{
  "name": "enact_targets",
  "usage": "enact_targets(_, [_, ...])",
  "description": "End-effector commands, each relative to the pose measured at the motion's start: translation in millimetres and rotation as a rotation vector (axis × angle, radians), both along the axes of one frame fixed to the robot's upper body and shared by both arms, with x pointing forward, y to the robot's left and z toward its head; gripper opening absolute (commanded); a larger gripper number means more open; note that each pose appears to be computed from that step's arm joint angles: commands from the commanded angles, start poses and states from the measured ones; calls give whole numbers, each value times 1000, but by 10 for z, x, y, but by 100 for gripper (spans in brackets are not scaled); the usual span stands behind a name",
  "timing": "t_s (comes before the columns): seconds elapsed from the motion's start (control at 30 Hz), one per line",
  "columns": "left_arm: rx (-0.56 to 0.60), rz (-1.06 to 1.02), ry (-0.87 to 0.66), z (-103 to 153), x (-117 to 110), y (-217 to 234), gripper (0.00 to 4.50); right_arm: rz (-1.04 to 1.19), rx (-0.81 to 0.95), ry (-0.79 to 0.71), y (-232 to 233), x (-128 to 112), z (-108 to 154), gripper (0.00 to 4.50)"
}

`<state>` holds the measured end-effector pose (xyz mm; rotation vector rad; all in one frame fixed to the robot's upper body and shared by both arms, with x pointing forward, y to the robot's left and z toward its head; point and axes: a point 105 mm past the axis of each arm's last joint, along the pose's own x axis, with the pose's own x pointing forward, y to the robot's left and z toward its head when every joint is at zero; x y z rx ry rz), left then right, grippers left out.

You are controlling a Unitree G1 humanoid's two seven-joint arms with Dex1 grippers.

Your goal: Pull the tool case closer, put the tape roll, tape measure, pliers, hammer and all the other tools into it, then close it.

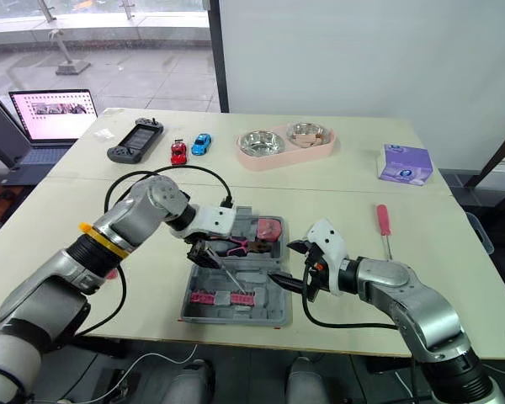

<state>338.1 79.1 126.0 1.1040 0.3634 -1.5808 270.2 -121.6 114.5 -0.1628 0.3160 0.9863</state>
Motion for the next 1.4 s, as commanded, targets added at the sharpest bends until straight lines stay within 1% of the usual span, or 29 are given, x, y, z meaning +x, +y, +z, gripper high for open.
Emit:
enact_targets(0.03, [-164, -153, -80, 129, -16, -26, 447, 29, 16, -57, 72, -24, 128, 450])
enact_targets(0.07, [-190, -206, -100, 118, -34, -17, 447, 28, 17, -56, 73, -25, 128, 450])
enact_targets(0.13, [-195, -256, -87, 54, -60, 22, 447, 26, 19, -54, 73, -30, 125, 450])
enact_targets(0.37, [-173, -255, -21, -109, -30, -8, 447, 11, 19, -52, 51, -48, 125, 450])
enact_targets(0.63, [-81, -248, 3, -327, -2, 79, 447, -3, 17, -53, 34, -66, 129, 450])
enact_targets(0.83, [-89, -228, -8, -388, 38, 14, 447, -10, 14, -51, 24, -82, 136, 450])
enact_targets(0.87, [-90, -229, -6, -391, 37, 9, 424, -11, 14, -50, 22, -84, 137, 450])
enact_targets(0.93, [-89, -232, -1, -394, 33, 9, 357, -12, 14, -50, 21, -85, 139, 450])
enact_targets(0.97, [-87, -233, 1, -395, 30, 10, 309, -13, 14, -50, 21, -86, 140, 450])
enact_targets(1.1, [-81, -234, 2, -393, 32, 23, 94, -13, 14, -48, 23, -86, 138, 450])
enact_targets(1.17, [-80, -233, 1, -384, 35, 31, 4, -11, 14, -48, 25, -87, 136, 450])
enact_targets(1.4, [-90, -229, 16, -321, 34, 38, 4, -8, 12, -46, 25, -86, 133, 450])
